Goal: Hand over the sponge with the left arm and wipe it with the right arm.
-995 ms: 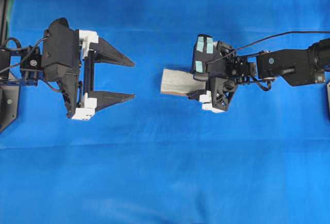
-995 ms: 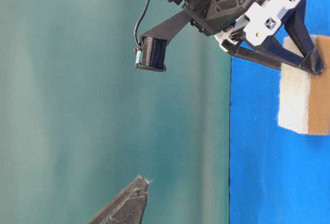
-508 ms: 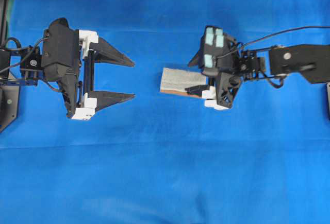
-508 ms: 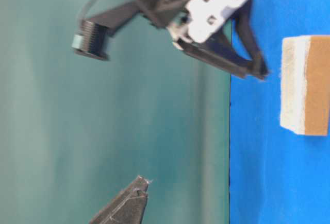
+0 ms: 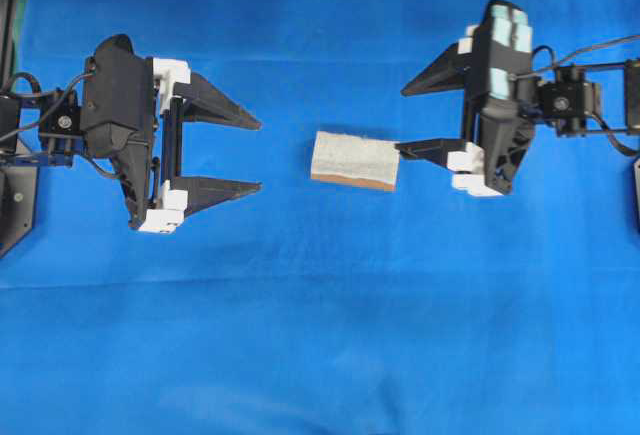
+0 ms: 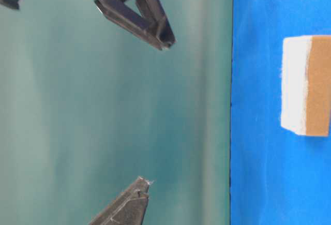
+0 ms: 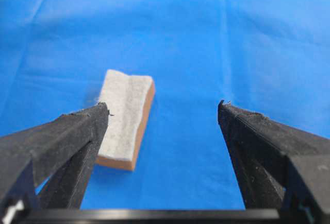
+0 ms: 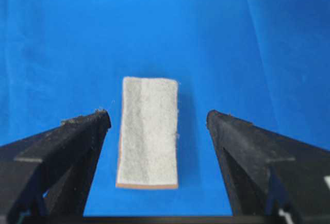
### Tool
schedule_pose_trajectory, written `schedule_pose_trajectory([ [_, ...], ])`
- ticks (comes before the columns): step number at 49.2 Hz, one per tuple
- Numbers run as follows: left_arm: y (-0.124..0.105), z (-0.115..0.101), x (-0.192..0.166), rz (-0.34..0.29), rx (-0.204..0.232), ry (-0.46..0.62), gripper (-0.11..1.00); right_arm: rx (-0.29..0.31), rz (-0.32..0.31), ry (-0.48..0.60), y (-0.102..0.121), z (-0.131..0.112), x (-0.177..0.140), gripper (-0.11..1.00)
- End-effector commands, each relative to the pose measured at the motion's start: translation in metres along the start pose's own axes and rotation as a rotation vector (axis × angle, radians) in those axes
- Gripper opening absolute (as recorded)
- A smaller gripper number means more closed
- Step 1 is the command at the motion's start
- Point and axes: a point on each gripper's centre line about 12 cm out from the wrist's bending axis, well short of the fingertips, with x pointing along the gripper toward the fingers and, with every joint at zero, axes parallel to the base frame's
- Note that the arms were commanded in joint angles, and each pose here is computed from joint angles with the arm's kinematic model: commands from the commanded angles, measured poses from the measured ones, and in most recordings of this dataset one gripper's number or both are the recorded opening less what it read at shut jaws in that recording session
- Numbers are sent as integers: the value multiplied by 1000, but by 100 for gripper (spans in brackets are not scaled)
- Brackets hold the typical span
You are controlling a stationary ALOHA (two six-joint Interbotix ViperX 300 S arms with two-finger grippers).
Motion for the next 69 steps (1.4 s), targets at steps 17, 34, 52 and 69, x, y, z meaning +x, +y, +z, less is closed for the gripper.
schedule_pose_trajectory([
  [17,-1,6,-1,-2,2,-21,83,2,15,-43,3,7,2,73],
  [34,-1,10,-10,-3,-3,-18,83,11,19,-100,3,11,-24,73],
  [52,-2,22,-53,-8,1,-55,83,25,-6,-177,-4,0,-89,73],
  [69,-1,7,-112,-13,2,-98,83,38,13,-236,-2,-46,-136,72],
])
